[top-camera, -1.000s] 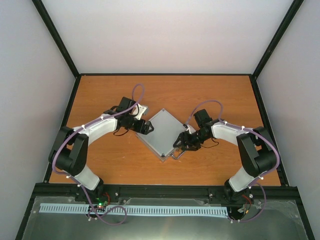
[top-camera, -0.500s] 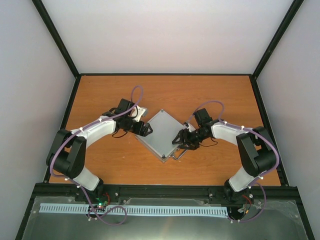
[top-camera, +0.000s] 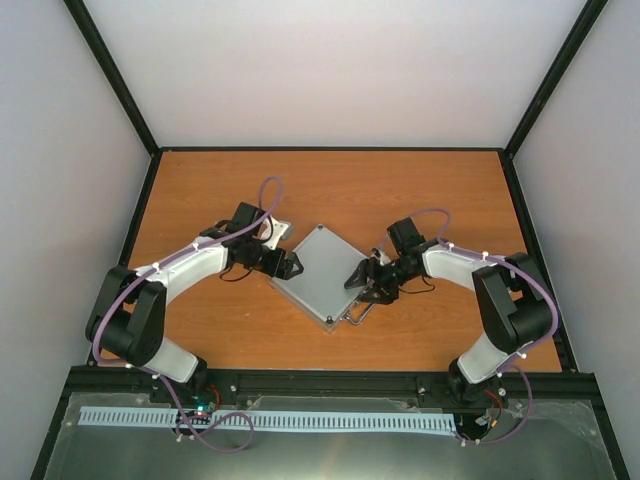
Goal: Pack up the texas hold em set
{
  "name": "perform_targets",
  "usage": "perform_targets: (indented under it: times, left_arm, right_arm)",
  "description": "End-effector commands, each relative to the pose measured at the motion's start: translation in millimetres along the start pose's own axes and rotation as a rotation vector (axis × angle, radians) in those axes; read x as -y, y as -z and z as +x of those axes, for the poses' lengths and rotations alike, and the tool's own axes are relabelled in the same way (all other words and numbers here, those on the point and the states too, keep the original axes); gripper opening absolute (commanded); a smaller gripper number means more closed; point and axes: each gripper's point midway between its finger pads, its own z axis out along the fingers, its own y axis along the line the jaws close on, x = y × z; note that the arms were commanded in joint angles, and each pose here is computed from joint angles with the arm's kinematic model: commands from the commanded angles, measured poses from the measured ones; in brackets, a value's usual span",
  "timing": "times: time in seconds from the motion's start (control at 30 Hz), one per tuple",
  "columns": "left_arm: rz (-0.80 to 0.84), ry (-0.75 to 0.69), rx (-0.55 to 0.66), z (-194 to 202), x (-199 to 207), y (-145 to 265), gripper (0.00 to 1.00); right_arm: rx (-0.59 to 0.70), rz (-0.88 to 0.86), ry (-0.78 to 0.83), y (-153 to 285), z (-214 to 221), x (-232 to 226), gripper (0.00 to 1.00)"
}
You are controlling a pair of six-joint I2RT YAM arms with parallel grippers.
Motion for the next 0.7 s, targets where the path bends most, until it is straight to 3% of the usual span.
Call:
perform_targets:
  times: [0.0,0.27,0.67]
  left_arm:
    - [0.095,0.017,-0.051,14,26,1,0.83]
    - [0.102,0.016,-0.058,17,29,2,0.83]
    - [0.123,0.013,-0.056,16,35,5,0.83]
  right_arm:
    - [-0.086,-0.023,-0.124,-2,22,0,0.66]
    - [-0.086,-0.05,-0.203,2,22,-10,0.6]
    - [-0.078,-0.052,-0.269,-4,27,-16,0.42]
